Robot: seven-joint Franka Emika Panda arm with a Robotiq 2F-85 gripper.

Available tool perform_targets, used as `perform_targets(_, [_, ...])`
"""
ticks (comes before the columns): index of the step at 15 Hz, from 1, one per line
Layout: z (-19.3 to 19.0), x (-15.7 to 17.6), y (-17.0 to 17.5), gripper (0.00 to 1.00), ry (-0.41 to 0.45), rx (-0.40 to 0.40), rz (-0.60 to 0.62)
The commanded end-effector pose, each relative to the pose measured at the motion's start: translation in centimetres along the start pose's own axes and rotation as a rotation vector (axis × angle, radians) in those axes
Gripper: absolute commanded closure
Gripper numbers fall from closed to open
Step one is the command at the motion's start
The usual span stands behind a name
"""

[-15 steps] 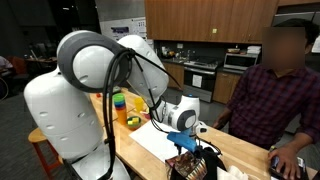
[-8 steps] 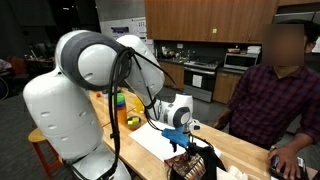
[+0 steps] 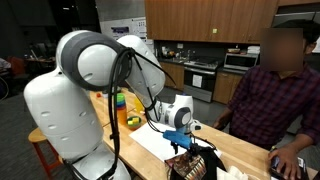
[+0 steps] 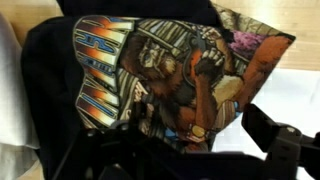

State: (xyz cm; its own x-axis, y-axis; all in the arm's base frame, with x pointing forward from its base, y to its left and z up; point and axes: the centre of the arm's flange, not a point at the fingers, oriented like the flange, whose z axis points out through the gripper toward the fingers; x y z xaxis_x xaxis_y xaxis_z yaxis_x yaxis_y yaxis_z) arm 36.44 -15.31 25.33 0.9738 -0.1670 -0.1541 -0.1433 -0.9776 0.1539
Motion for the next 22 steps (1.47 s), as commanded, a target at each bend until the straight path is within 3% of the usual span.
perform_targets(1, [0.6,-1.3,3.6,0.0,-0.013,-0.12,-0.168])
perform_targets(3, [0.3,-1.3,5.7,0.0,-0.007,-0.198,-0.237])
perform_targets(4, [0.2,-1.0,6.6,0.0,-0.003,-0.199,-0.248])
perform_targets(7, [-0.2,0.1,6.1,0.0,0.041,-0.098,-0.243])
perform_targets(11, [-2.2,2.9,2.9,0.0,0.132,0.067,-0.353])
perform_targets(15, [-4.0,5.0,-0.2,0.0,0.169,0.075,-0.325])
perform_targets(19, [-3.7,4.9,-0.3,0.0,0.021,0.03,-0.174])
perform_targets(22, [-3.3,3.8,0.0,0.0,-0.138,0.099,-0.093])
